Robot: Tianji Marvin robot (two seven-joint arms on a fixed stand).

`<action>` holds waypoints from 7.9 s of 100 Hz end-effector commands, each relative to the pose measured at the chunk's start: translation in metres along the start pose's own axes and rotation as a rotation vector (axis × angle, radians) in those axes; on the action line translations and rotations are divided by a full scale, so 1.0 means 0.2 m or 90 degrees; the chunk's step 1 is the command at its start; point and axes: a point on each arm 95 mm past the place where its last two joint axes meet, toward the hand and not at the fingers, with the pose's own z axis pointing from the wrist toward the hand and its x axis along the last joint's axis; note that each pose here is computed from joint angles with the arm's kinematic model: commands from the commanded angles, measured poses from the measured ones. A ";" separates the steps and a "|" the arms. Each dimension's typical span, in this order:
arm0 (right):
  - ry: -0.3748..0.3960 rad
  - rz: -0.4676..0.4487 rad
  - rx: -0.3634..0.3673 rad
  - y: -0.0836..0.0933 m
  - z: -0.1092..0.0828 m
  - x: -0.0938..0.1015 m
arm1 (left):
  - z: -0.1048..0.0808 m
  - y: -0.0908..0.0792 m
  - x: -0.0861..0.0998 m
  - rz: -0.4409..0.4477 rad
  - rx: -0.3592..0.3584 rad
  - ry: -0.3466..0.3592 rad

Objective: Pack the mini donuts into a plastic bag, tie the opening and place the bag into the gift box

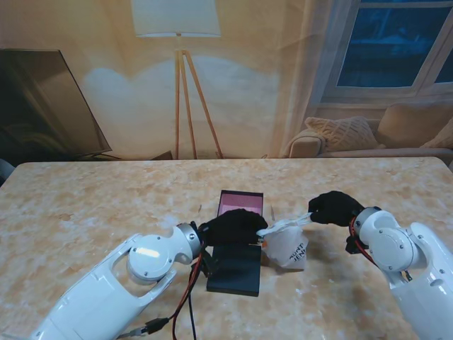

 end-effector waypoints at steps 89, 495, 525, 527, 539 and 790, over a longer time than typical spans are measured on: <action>-0.025 -0.082 0.063 -0.05 0.03 -0.08 | -0.05 0.01 -0.03 0.079 -0.049 0.028; -0.002 0.160 -0.030 -0.08 -0.08 -0.11 | 0.29 0.19 0.03 0.434 -0.113 -0.012; -0.001 0.167 -0.042 -0.08 -0.07 -0.11 | 0.28 0.17 0.10 0.396 -0.102 0.000; -0.001 0.167 -0.044 -0.08 -0.07 -0.11 | 0.27 0.17 0.10 0.389 -0.102 0.000; -0.001 0.166 -0.050 -0.07 -0.07 -0.11 | 0.25 0.14 0.17 0.378 -0.092 0.005; 0.021 0.192 -0.017 -0.28 0.12 0.02 | 0.41 -0.50 0.09 0.330 0.056 -0.206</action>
